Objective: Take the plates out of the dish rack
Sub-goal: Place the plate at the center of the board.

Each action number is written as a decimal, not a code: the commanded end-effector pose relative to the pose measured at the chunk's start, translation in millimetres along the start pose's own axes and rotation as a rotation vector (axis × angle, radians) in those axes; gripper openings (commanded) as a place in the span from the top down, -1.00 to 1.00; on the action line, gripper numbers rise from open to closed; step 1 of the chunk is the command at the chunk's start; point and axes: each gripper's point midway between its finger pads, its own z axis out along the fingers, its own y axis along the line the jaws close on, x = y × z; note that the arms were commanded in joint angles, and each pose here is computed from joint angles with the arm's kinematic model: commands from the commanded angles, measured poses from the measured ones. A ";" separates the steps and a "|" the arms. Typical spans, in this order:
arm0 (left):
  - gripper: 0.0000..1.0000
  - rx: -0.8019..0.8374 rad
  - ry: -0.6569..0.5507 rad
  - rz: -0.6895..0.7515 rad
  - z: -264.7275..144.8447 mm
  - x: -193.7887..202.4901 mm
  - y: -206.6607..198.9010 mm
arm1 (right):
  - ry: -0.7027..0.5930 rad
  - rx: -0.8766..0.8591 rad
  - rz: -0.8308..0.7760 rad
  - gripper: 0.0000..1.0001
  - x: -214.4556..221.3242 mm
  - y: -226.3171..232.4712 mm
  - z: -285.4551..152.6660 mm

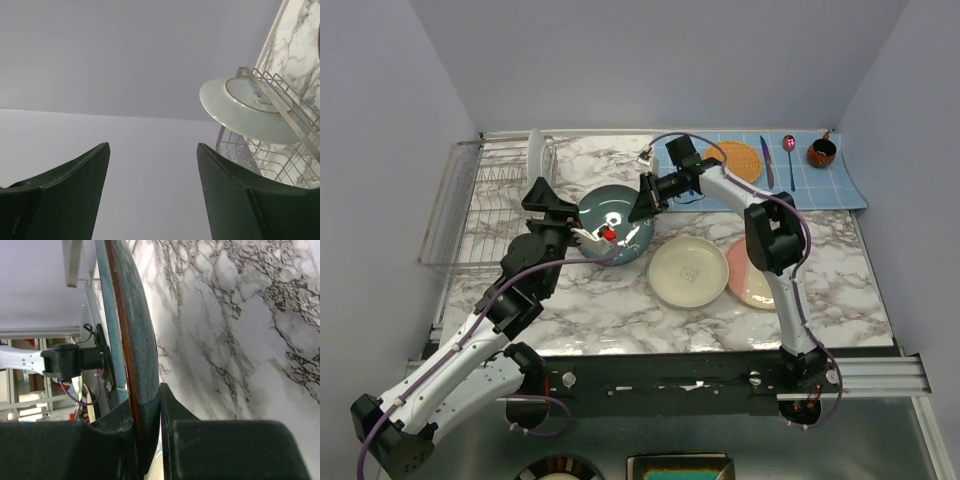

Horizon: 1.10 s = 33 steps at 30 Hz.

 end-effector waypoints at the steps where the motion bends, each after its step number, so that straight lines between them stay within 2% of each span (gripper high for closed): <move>1: -0.59 -0.028 -0.028 -0.028 6.8 -8.6 16.3 | 0.043 -0.071 -0.019 0.99 5.2 7.5 18.2; 13: -0.69 -0.009 -0.037 -0.026 21.7 -19.2 25.0 | 0.108 -0.071 0.007 0.99 24.9 -15.3 51.7; 33: -0.75 0.024 -0.025 -0.002 20.3 -15.7 13.1 | 0.215 -0.074 -0.010 0.99 74.3 -13.0 83.6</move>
